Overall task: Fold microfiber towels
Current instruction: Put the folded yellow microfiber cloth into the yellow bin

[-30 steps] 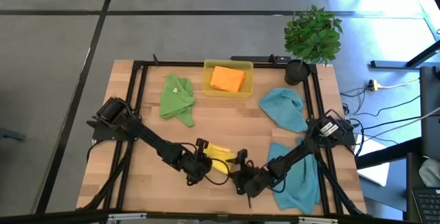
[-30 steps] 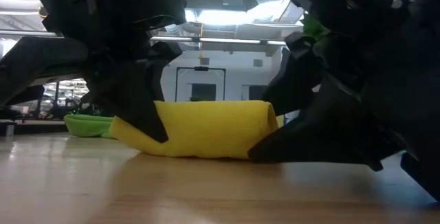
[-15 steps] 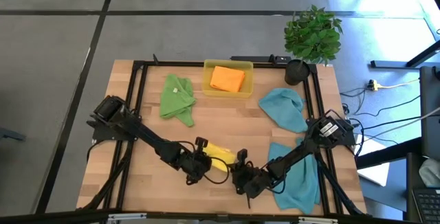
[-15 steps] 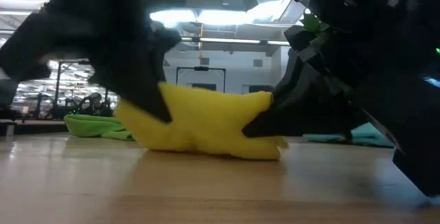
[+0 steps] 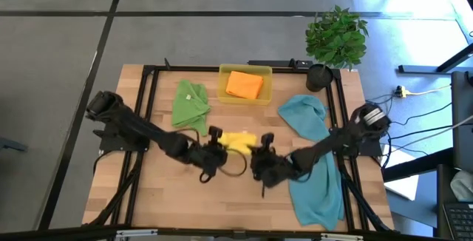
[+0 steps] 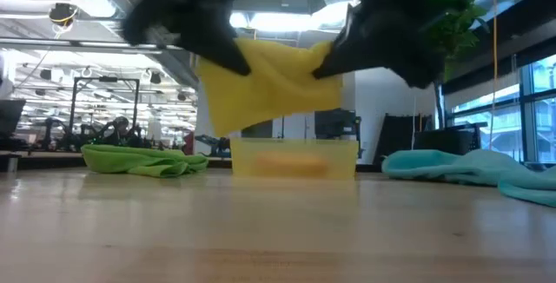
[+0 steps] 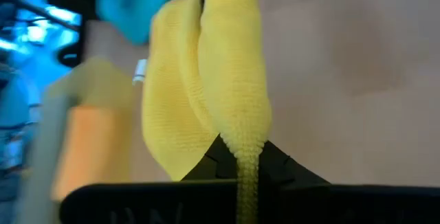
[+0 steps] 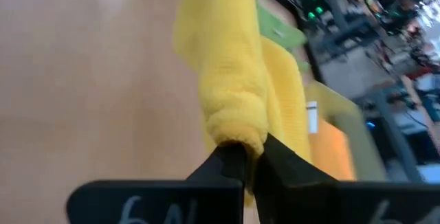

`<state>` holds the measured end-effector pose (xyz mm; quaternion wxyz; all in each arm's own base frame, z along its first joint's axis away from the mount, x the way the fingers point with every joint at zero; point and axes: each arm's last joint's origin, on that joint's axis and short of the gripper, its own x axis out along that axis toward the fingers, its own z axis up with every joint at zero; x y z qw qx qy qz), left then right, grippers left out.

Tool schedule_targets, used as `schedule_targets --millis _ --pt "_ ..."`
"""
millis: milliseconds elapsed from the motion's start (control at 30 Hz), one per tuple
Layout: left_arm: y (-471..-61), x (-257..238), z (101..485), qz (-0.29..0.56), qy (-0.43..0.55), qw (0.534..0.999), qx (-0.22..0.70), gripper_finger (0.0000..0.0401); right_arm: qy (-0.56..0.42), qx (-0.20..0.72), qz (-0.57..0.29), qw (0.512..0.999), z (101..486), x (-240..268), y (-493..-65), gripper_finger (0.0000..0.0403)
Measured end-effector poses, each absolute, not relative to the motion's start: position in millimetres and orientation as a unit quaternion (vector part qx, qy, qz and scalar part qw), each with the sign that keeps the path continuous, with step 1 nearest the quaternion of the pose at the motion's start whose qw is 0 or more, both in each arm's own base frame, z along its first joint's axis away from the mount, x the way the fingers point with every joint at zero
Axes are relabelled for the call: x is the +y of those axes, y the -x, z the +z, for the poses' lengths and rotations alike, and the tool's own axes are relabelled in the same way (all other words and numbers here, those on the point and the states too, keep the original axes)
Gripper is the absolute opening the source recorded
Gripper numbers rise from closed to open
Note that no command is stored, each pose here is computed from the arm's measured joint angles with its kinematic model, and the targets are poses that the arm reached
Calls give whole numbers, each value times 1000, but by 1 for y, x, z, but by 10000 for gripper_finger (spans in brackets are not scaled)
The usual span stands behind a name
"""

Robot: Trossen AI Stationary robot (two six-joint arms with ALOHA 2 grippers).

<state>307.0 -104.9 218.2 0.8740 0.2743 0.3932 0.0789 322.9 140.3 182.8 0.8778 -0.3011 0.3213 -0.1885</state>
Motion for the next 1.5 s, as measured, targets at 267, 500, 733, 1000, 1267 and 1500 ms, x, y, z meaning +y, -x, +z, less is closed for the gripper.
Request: schedule_targets --millis 267,500,733,1000,1267,1500 --pt "-323 -33 230 139 -357 820 425 0 298 349 -238 856 218 57 -322 8" --pt "-333 35 252 189 -391 787 438 0 269 348 -256 861 234 -27 -315 8" --pt "-333 105 262 192 -388 793 428 0 241 326 -257 877 233 -103 -306 8" --pt "-326 175 248 185 -387 804 412 0 205 289 -249 901 230 -166 -289 8" --pt "-329 211 221 172 -414 797 405 0 198 302 -259 896 194 -204 -289 8" --pt "-336 229 186 161 -430 781 424 0 194 326 -263 887 163 -222 -290 8"
